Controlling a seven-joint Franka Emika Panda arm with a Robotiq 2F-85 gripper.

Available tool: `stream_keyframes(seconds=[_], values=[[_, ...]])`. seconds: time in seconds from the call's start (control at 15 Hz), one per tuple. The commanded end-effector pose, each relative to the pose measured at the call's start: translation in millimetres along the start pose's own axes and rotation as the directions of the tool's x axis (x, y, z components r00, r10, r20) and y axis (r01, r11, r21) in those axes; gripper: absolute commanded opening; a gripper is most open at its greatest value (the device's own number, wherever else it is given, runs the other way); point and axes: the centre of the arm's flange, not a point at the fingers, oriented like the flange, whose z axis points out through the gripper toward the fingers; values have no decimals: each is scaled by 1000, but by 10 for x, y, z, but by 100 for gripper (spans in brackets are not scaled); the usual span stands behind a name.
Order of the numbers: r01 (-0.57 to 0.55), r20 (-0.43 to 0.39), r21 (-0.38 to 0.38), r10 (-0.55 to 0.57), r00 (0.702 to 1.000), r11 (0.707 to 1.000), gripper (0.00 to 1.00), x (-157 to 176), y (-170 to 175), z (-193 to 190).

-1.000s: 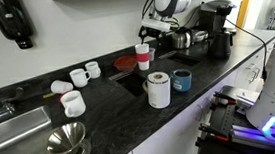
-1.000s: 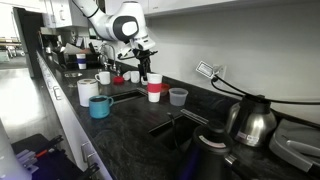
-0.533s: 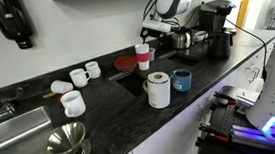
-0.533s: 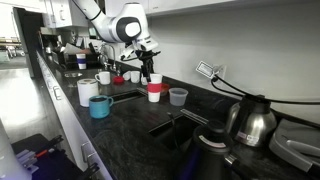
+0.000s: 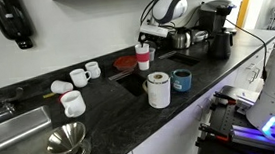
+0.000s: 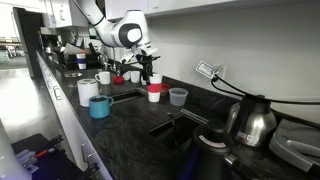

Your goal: Place the white and pink cup beside the edge of the counter

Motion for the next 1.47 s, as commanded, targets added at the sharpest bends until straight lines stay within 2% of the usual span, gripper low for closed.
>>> stream_keyframes(seconds=[0.0, 0.13, 0.6, 0.67, 1.0, 1.4], values=[[-14, 1, 3, 14, 1000, 1000, 75, 38, -46, 52], [-20, 4, 2, 20, 1000, 1000, 55, 49, -17, 68], [-49, 27, 8, 48, 998, 999, 6, 57, 68, 52], [-51, 27, 8, 51, 998, 999, 2, 60, 77, 44], [-50, 29, 10, 50, 998, 999, 2, 81, 198, -72], [-5, 61, 33, 3, 998, 999, 2, -76, 588, -530]])
